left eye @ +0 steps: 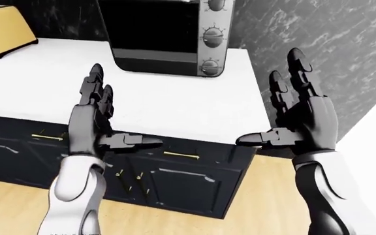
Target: Open the toaster oven door.
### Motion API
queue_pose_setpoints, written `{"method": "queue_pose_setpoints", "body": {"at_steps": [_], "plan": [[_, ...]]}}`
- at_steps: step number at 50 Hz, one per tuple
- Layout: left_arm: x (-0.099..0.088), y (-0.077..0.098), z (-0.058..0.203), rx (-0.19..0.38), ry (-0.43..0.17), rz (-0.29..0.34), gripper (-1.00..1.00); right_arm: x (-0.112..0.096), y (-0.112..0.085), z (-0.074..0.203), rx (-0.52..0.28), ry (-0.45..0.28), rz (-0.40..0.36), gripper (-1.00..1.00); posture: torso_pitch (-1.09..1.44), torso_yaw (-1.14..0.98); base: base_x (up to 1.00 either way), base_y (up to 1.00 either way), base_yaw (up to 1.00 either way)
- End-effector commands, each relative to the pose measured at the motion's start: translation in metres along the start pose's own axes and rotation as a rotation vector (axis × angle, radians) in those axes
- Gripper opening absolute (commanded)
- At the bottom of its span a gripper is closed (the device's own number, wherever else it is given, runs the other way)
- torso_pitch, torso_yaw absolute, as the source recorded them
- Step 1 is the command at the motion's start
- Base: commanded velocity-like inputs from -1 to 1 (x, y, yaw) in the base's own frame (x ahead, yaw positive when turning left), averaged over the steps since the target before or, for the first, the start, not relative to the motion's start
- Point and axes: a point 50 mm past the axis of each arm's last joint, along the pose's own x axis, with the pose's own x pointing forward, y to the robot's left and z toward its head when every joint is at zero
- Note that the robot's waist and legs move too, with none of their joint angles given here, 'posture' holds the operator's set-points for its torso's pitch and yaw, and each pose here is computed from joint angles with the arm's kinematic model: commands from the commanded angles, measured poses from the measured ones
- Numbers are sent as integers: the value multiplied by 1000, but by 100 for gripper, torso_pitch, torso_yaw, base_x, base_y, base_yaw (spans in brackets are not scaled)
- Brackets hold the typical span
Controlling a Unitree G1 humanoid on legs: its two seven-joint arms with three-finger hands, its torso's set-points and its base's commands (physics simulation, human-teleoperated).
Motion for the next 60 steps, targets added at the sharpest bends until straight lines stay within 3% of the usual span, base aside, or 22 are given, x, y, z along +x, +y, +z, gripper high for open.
{"method": "queue_pose_setpoints", "body": {"at_steps": [1,20,27,28,31,32,34,38,60], "plan": [[0,-3,10,-2,-58,-16,100,0,-2,8,-9,-50,-15,100,0,0,43,0,0],[-1,-4,10,2,-61,-19,100,-3,-9,8,-15,-54,-52,100,0,0,17,0,0],[0,-2,13,20,-108,-9,100,-3,-12,12,-20,-70,-68,100,0,0,0,0,0],[0,0,15,42,-139,24,100,-3,-13,12,-20,-71,-69,100,0,0,0,0,0],[-2,-1,14,32,-122,0,100,-3,-13,12,-25,-68,-74,100,0,0,0,0,0],[-3,-2,14,64,-134,-7,100,-3,-13,11,-26,-67,-76,100,0,0,0,0,0],[-5,-1,13,22,-137,-26,100,-3,-13,12,-27,-69,-77,100,0,0,0,0,0],[-4,0,12,71,-119,-5,100,-3,-14,13,-29,-73,-81,100,0,0,0,0,0],[-1,-5,7,49,-123,-45,100,-5,-18,8,-37,-74,-93,100,-22,0,0,0,0]]}}
